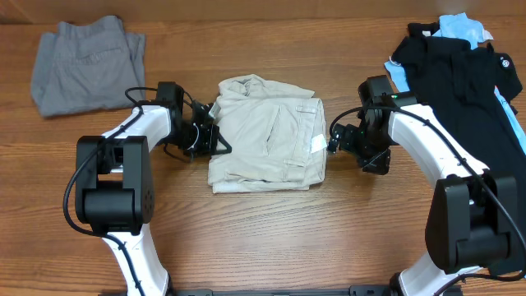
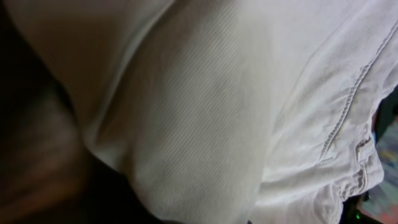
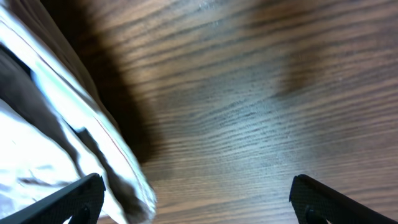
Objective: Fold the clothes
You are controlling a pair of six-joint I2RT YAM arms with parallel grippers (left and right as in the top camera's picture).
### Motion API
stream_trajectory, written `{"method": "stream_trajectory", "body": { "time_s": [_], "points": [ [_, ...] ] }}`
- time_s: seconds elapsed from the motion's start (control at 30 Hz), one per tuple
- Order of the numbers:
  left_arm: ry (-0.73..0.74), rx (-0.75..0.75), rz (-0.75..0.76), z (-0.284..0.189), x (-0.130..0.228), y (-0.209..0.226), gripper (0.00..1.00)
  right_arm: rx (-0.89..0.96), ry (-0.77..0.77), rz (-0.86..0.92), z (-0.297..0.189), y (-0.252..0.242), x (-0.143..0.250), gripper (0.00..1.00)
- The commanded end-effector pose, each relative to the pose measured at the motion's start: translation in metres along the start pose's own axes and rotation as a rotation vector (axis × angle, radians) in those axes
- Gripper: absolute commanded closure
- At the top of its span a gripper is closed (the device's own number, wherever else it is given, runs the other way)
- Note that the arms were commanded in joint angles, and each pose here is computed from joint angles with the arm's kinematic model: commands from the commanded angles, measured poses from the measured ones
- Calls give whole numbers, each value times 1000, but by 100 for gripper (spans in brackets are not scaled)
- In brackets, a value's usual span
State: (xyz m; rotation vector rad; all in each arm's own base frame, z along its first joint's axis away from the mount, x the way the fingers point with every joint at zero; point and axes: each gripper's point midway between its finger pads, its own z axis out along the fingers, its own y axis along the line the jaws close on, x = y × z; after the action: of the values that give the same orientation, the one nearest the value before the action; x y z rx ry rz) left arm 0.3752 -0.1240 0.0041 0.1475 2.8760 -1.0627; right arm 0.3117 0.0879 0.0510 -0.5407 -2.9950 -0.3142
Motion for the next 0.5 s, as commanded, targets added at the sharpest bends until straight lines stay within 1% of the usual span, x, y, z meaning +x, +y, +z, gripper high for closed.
{"method": "stream_trajectory", "body": {
  "time_s": [0.0,0.23,0.47],
  "points": [
    [-85,-106,39,-15,-40,8,96,7,-38,-16,-11,1,-5,0],
    [-259,-394,133,-69,-109,23,96,28,-24,-12,-11,-3,-1,0],
    [-428,-537,265,-104,-159,24,96,44,5,-10,-10,-7,6,0]
  ]
}}
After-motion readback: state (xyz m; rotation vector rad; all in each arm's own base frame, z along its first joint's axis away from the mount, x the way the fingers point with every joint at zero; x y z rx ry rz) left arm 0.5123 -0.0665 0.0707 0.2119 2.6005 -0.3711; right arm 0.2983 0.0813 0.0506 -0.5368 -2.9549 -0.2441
